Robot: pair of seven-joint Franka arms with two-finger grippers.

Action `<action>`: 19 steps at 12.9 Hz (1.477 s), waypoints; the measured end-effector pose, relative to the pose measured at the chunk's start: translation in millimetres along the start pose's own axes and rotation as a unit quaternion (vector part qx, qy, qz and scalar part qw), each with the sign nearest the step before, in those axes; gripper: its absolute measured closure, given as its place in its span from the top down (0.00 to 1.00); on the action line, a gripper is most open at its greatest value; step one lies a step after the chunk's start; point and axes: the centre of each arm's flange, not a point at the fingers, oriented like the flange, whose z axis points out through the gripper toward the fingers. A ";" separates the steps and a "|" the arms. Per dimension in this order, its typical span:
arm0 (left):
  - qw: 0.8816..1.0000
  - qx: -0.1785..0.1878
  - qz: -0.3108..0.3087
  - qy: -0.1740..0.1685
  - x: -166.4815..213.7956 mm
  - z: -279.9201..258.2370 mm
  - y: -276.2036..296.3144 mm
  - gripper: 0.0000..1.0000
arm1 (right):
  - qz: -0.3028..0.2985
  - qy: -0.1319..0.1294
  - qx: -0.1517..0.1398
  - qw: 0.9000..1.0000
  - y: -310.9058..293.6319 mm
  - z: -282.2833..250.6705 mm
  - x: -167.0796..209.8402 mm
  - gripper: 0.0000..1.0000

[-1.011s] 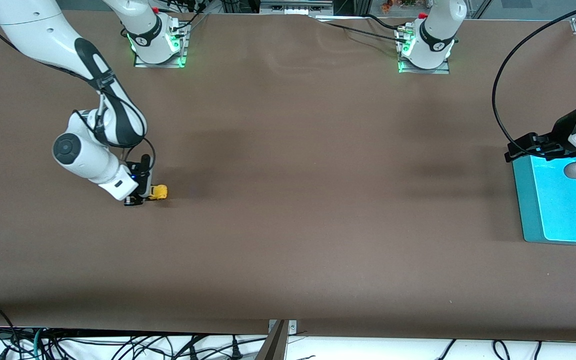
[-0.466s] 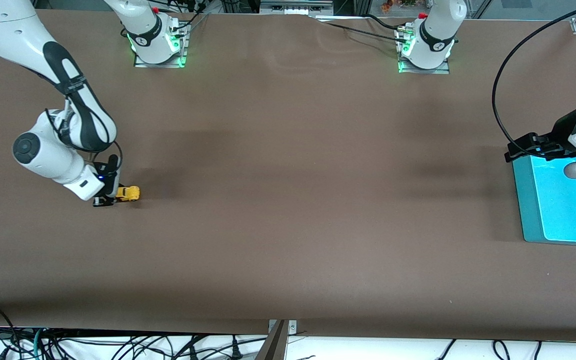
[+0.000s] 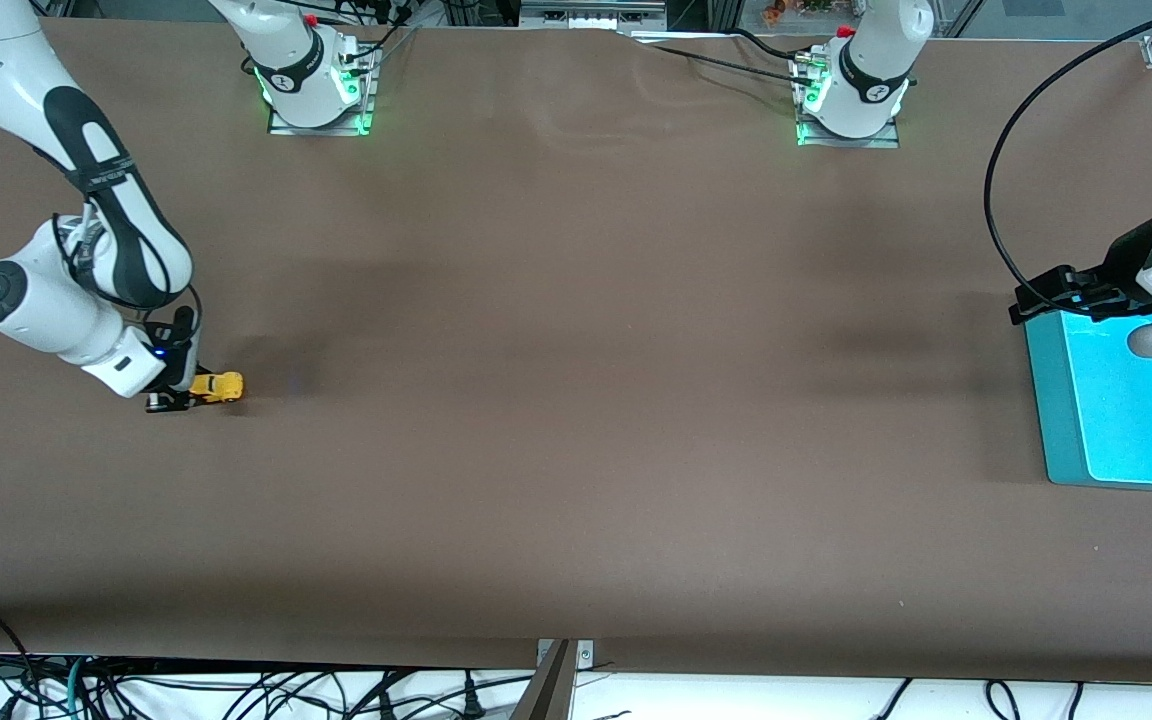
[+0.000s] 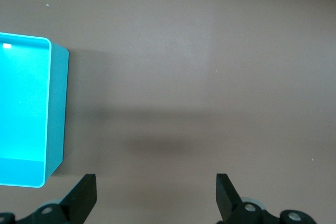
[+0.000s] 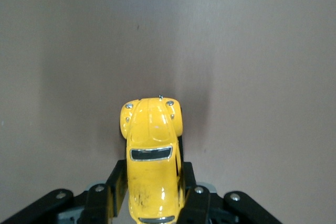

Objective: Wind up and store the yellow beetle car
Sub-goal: 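Drag the car backward along the table with the right gripper, then release the car with the right gripper so it rolls toward the bin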

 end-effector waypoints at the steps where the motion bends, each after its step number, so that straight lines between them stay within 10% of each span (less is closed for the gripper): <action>1: 1.000 0.000 0.000 0.000 0.0 0.0 0.0 1.00 | 0.000 0.000 -0.001 1.000 -1.9 -0.6 -7.2 0.46; 8: 1.000 0.000 -0.001 0.000 0.1 0.1 -0.7 1.00 | 0.009 0.006 0.010 1.000 -11.8 12.6 -37.0 0.50; 13: 1.000 0.000 -0.001 0.000 0.1 0.2 -0.8 1.00 | 0.015 0.021 0.029 0.999 -8.5 22.7 -38.7 1.00; 19: 1.000 0.000 -0.001 0.000 0.1 0.2 -0.8 1.00 | 0.012 0.026 0.033 0.999 1.1 16.5 -35.9 1.00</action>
